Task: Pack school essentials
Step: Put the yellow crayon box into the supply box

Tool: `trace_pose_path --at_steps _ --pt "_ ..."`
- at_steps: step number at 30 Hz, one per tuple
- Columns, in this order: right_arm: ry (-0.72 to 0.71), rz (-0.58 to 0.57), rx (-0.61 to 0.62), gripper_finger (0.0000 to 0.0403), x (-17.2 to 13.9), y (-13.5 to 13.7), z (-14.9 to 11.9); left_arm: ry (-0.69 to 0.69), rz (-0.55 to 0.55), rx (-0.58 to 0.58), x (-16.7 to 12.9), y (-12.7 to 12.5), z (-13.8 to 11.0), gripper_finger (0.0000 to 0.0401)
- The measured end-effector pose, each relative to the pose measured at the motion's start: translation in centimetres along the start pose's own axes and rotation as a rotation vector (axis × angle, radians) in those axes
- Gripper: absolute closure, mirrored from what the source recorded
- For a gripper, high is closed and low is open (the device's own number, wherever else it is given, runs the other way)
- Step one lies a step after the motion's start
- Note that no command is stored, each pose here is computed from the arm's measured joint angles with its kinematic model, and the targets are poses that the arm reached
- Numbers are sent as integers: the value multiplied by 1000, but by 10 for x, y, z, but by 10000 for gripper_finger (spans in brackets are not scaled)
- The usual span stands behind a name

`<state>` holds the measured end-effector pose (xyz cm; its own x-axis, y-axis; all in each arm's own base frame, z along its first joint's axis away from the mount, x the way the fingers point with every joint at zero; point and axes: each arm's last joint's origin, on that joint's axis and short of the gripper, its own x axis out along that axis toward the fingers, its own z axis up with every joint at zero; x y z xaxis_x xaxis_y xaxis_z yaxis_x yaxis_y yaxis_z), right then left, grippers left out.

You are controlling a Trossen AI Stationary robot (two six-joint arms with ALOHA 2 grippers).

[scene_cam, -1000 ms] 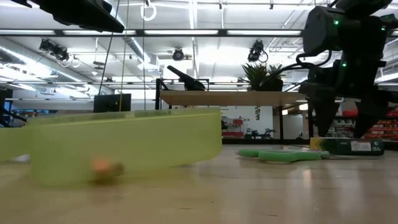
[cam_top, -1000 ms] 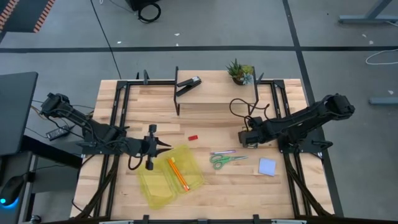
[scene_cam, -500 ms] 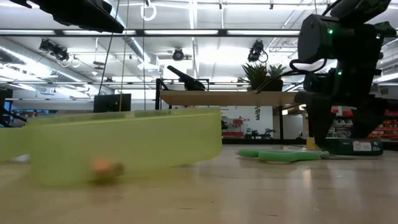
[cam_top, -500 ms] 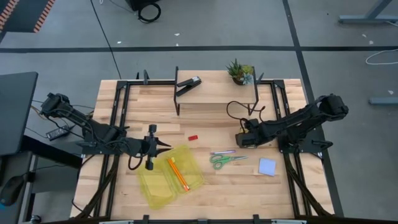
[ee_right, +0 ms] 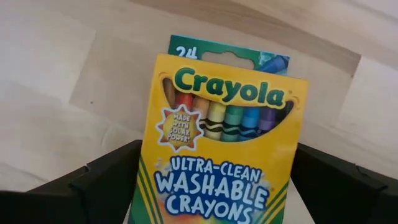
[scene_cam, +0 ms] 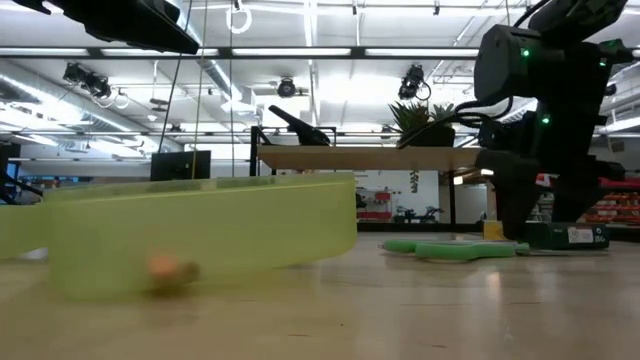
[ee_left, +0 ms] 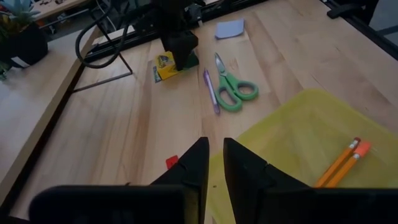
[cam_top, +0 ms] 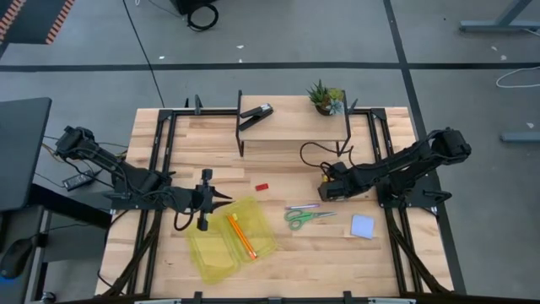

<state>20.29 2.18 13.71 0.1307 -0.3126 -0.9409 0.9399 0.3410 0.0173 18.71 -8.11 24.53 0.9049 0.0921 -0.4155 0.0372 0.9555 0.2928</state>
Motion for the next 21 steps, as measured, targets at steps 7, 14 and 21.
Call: trace_pose_path --at_steps 7,14,21 --pt "-14 6 -57 11 0 1 1 0 0 2 0 0 0 340" --pt "6 10 -72 20 0 1 0 0 0 2 0 0 0 347" --pt "45 23 -107 58 0 1 -1 0 0 2 0 0 0 345"
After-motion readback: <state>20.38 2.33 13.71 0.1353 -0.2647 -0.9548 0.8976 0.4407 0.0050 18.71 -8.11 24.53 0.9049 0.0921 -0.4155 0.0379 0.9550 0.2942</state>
